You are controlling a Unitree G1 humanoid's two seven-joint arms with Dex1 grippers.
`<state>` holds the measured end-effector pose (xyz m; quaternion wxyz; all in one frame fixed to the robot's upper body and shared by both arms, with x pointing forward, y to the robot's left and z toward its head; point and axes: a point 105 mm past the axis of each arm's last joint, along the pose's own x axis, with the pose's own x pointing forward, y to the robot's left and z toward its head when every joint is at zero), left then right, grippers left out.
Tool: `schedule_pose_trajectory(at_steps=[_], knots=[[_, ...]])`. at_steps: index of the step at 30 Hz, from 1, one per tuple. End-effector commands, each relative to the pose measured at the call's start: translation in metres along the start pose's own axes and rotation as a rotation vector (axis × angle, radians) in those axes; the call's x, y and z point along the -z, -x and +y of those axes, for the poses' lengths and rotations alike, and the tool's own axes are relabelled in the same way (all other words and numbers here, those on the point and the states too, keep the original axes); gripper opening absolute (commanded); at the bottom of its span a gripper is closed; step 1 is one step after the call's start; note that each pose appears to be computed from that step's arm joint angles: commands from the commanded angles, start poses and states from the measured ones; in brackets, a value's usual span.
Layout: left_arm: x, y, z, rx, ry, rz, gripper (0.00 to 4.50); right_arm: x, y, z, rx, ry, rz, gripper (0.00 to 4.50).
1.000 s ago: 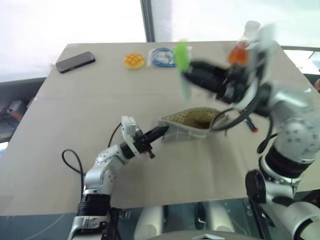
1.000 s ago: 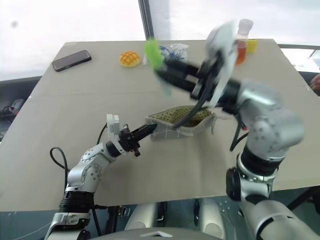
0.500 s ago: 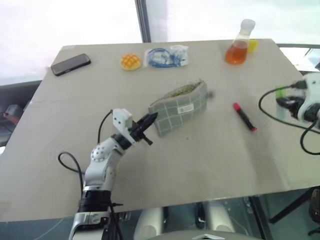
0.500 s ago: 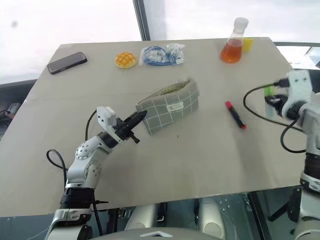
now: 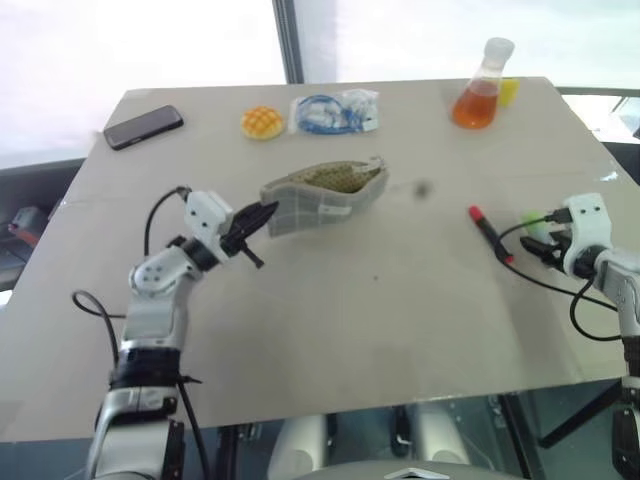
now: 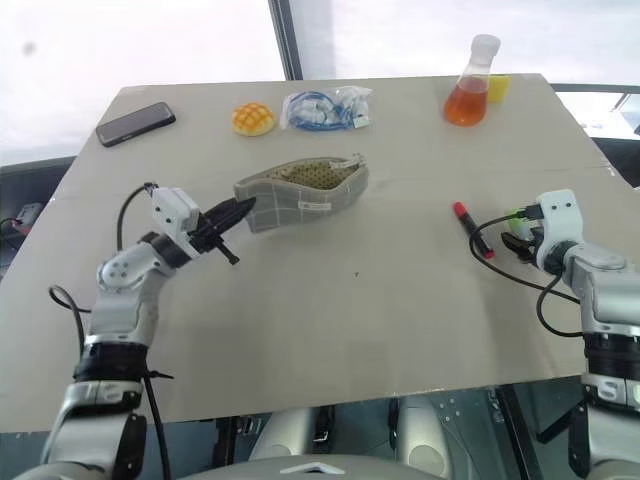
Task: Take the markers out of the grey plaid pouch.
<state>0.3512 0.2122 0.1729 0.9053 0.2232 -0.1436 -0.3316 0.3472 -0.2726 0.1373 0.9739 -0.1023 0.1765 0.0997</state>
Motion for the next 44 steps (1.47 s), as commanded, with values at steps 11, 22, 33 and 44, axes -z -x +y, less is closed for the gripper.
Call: schedule_pose_trajectory(at_steps=[11, 22, 33, 44], knots=[[0.042, 0.042, 0.066, 0.139, -0.526, 0.425, 0.0, -0.059, 0.031, 0.184, -0.56, 0.177, -0.286, 3.03], [0.013, 0.05, 0.033, 0.236, 0.046, 0.093, 2.91, -0.03, 0.043, 0.182, -0.561, 0.181, -0.234, 3.09], [-0.012, 0.074, -0.063, 0.262, 0.426, 0.138, 2.98, 0.027, 0.083, 0.123, -0.463, 0.288, -0.07, 4.43], [0.004, 0.092, -0.086, 0.284, 0.394, 0.225, 2.98, 0.052, 0.121, 0.097, -0.377, 0.32, 0.009, 4.43]])
